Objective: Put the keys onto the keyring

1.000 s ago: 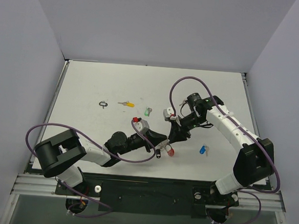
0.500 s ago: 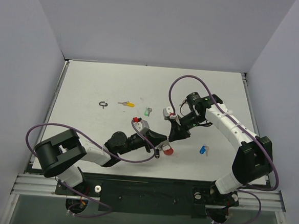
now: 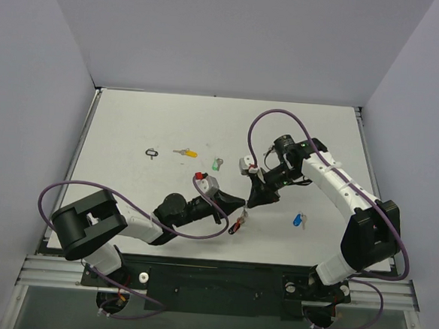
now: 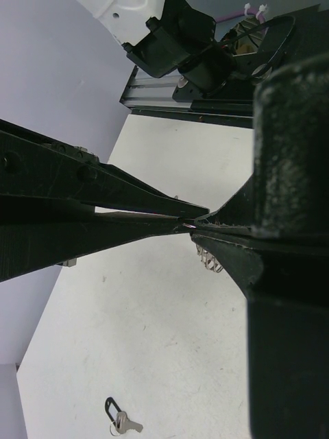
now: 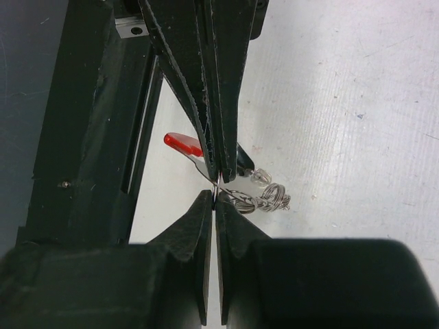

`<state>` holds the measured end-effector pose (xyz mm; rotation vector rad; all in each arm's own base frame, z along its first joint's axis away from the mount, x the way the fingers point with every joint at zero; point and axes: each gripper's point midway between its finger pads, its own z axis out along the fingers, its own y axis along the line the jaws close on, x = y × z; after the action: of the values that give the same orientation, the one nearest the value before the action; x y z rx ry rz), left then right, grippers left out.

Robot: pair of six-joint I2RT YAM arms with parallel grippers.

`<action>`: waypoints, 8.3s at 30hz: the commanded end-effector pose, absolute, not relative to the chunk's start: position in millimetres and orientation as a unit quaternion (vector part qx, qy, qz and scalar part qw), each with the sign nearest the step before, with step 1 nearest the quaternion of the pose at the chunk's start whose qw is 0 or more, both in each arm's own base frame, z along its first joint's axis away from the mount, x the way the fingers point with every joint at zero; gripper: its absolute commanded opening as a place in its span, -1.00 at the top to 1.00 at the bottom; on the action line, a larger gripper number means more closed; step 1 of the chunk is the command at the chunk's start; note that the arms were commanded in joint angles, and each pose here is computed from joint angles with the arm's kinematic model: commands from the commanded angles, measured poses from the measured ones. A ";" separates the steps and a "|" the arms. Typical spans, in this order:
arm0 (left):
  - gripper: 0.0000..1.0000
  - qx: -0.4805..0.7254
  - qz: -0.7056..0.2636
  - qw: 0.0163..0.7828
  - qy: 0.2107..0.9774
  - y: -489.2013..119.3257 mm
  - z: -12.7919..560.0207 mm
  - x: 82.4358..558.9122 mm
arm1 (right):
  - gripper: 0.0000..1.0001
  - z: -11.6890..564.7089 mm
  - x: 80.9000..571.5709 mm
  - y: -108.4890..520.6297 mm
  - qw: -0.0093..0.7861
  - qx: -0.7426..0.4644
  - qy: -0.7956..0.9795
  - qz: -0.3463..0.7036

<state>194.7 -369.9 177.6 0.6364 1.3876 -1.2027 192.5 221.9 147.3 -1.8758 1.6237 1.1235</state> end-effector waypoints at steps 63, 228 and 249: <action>0.25 0.303 -0.485 0.677 0.464 -389.7 232.0 187.1 | 1.00 153.4 194.8 174.0 -0.083 -0.713 0.694 0.063; -0.02 0.263 -0.463 0.655 0.536 -343.4 220.6 175.3 | 1.00 170.1 184.7 173.6 -0.007 -0.730 0.655 0.193; 0.14 0.307 -0.411 0.675 0.530 -380.6 219.1 188.0 | 1.00 169.2 188.1 173.4 -0.065 -0.724 0.672 0.141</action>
<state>181.5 -371.1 187.8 0.7365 1.2849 -0.9243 213.6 192.7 157.6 -2.2990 2.1062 0.4070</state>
